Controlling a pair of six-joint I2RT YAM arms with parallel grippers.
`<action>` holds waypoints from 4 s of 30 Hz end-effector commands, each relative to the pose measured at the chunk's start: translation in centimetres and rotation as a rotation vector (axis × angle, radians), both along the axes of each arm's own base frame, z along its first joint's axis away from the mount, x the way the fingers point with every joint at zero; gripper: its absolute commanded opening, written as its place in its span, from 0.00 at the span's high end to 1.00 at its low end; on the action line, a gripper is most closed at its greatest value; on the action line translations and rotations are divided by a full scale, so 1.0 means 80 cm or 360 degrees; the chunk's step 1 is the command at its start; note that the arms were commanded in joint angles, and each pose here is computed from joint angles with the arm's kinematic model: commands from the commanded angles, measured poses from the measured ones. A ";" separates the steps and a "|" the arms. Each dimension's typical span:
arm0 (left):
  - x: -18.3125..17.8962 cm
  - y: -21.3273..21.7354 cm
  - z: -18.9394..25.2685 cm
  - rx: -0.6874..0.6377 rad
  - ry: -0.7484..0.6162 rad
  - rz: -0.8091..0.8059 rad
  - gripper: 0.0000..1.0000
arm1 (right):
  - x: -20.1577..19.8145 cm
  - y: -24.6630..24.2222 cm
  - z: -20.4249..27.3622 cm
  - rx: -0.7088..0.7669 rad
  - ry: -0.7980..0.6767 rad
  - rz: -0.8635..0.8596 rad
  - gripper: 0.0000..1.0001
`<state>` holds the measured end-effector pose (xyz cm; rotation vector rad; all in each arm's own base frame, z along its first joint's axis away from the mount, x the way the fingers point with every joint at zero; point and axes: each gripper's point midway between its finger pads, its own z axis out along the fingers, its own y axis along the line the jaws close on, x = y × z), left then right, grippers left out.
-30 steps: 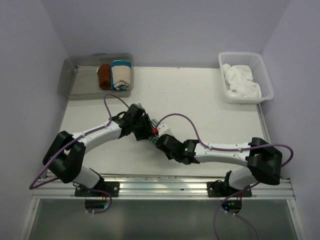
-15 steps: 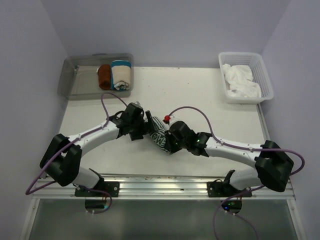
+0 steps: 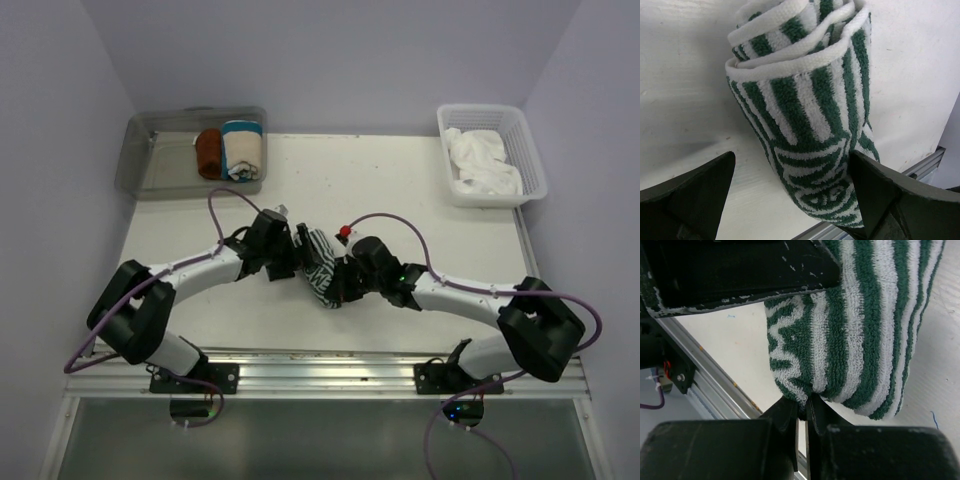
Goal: Roll the towels
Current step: Roll the towel, then place the rolled towel into the container
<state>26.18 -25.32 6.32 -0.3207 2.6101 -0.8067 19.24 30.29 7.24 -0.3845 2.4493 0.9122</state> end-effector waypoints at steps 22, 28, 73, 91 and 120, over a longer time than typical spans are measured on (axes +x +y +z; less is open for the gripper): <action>0.018 -0.054 -0.042 -0.0046 0.0066 -0.0152 0.49 | 0.006 0.011 -0.015 0.0307 0.0188 -0.0020 1.00; 0.023 -0.037 -0.052 0.0170 0.0113 -0.0107 0.75 | 0.006 0.002 -0.016 0.0243 0.0173 -0.0040 0.59; 0.244 0.281 0.264 0.1090 -0.0509 0.0269 0.83 | 0.249 0.099 0.169 0.0135 -0.0280 -0.0505 0.16; 0.312 0.359 0.282 0.0936 -0.0630 0.0482 0.84 | 0.422 0.215 0.101 0.0354 -0.0322 -0.0768 0.26; 0.308 0.367 0.270 0.0924 -0.0566 0.0525 0.84 | 0.441 0.218 0.091 0.0560 -0.0197 -0.0741 1.00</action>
